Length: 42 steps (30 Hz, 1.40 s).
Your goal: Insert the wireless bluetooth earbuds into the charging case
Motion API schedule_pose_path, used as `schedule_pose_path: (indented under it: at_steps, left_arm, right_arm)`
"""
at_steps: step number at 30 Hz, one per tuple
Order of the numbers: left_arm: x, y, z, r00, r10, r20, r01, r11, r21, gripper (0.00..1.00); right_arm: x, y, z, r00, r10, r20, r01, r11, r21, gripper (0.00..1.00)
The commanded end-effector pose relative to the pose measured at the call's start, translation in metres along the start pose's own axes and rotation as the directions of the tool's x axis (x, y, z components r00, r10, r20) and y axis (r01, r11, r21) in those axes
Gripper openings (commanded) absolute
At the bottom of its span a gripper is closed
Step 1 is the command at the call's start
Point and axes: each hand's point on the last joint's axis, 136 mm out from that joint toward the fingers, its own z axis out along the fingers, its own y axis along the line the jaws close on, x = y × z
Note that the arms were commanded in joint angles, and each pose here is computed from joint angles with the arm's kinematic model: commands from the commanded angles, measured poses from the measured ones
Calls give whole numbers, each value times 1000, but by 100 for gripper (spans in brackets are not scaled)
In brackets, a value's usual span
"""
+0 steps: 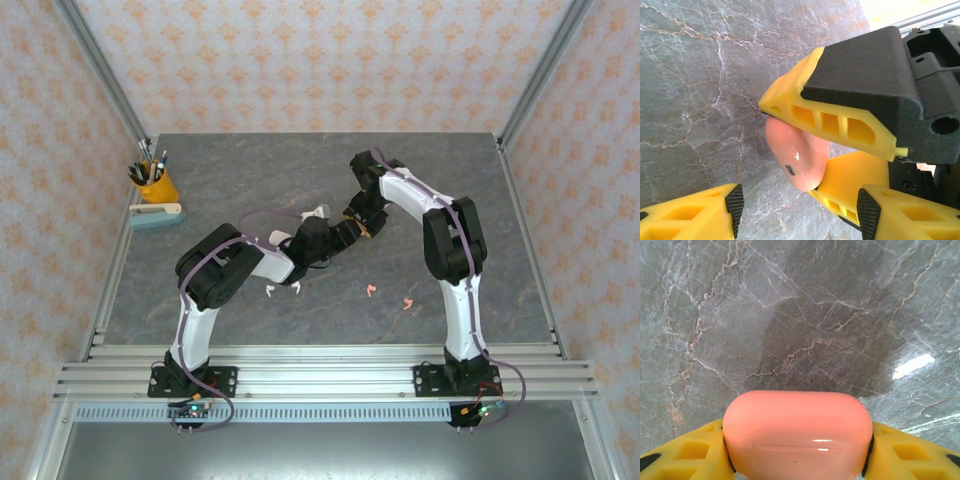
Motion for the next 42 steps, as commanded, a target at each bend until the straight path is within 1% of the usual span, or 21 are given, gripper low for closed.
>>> schedule_pose_path:
  at_steps: [1,4,15,22,33,39,42]
  left_arm:
    - [1,-9,12,1000,-14,11,14,999,32,63]
    - [0,-8,12,1000,-24,19,24,999,40,61]
    - [-5,-3,6,995,-68,66,64,996,54,59]
    - [-10,-8,10,993,-85,85,79,995,69,56]
    - [-13,-6,15,990,-92,102,85,994,67,52]
    - [-16,-8,20,990,-91,108,84,994,70,47]
    - [-18,-6,23,989,-94,115,87,994,66,41]
  right_arm:
    - [21,14,-22,999,-18,-34,17,999,-51,53]
    - [21,14,-22,999,-16,-34,14,999,-50,53]
    - [21,23,-23,998,23,-61,-28,995,-94,53]
    - [23,22,-23,997,32,-71,-39,994,-101,53]
    - [26,20,-23,996,37,-83,-45,994,-101,53]
    - [27,17,-22,996,33,-85,-41,995,-92,53]
    - [27,15,-21,996,33,-85,-41,995,-86,53]
